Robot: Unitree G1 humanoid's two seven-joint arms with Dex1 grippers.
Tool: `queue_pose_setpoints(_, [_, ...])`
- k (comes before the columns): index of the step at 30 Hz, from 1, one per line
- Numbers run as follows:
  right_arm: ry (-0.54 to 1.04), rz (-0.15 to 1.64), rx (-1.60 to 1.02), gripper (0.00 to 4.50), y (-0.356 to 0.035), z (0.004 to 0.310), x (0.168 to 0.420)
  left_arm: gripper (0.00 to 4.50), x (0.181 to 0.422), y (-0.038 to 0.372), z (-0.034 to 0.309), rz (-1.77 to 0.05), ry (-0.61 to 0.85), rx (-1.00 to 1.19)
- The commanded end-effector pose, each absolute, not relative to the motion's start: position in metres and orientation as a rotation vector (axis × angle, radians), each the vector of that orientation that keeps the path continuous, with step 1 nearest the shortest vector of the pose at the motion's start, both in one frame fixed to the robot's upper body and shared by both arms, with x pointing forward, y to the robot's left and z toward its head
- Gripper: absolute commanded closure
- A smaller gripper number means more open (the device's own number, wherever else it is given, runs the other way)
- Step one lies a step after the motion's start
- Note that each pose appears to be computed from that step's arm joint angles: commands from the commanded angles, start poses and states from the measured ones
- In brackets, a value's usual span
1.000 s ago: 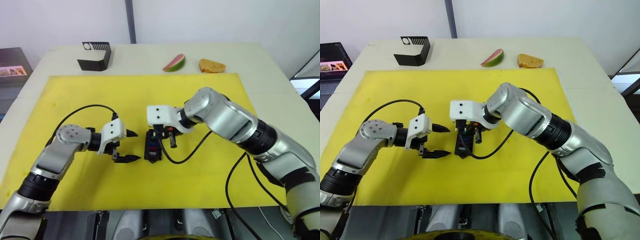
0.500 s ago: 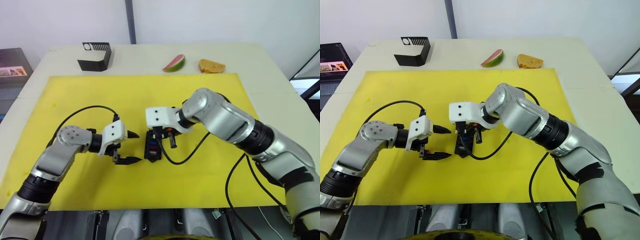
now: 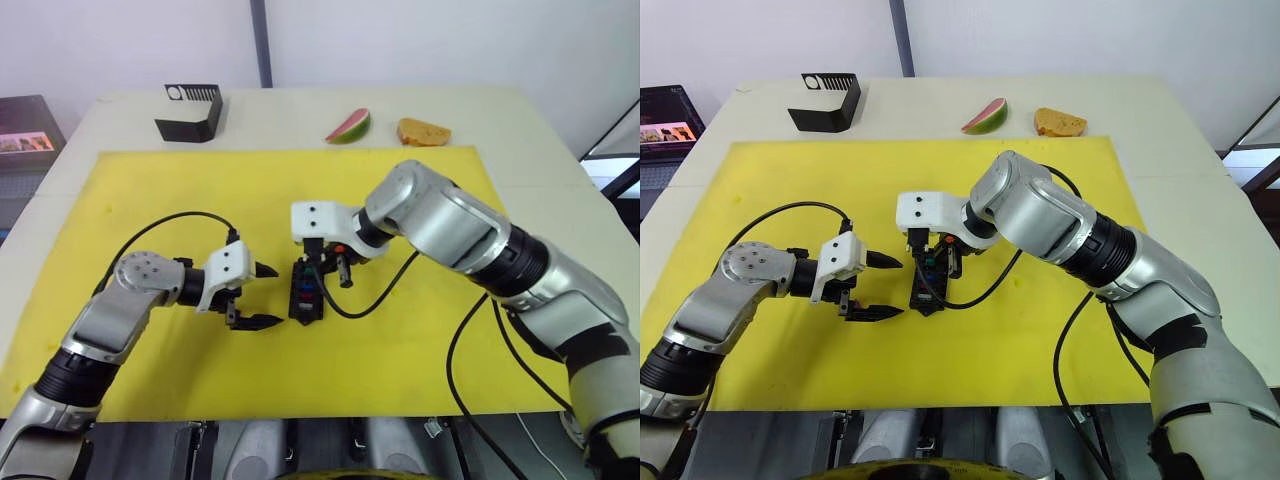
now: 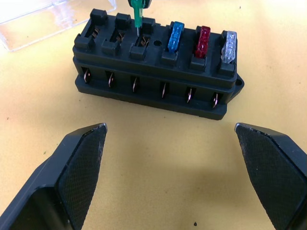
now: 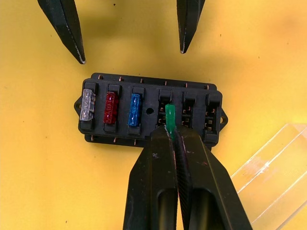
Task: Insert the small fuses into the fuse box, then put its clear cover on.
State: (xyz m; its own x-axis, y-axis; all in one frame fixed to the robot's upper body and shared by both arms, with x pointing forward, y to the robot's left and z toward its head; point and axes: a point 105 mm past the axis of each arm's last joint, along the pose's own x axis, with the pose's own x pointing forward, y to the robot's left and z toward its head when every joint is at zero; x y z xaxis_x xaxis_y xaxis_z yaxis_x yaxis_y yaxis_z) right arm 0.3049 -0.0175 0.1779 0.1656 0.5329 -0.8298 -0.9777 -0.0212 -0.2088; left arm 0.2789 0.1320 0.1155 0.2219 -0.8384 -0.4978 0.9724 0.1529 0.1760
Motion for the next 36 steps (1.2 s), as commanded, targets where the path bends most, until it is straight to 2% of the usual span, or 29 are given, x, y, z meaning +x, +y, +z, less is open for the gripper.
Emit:
queue_pose_setpoints(1, [0.566, 1.33, -0.935, 4.5, -0.012, 0.192, 0.306, 0.02, 0.277, 0.128, 0.12, -1.348, 0.284, 0.536])
queue_pose_setpoints(21, [0.625, 1.349, -0.986, 4.5, -0.011, 0.167, 0.303, 0.02, 0.276, 0.128, 0.121, -1.329, 0.281, 0.538])
queue_pose_setpoints(36, [0.689, 1.344, -0.972, 4.5, 0.0, 0.171, 0.302, 0.02, 0.278, 0.127, 0.12, -1.316, 0.27, 0.529])
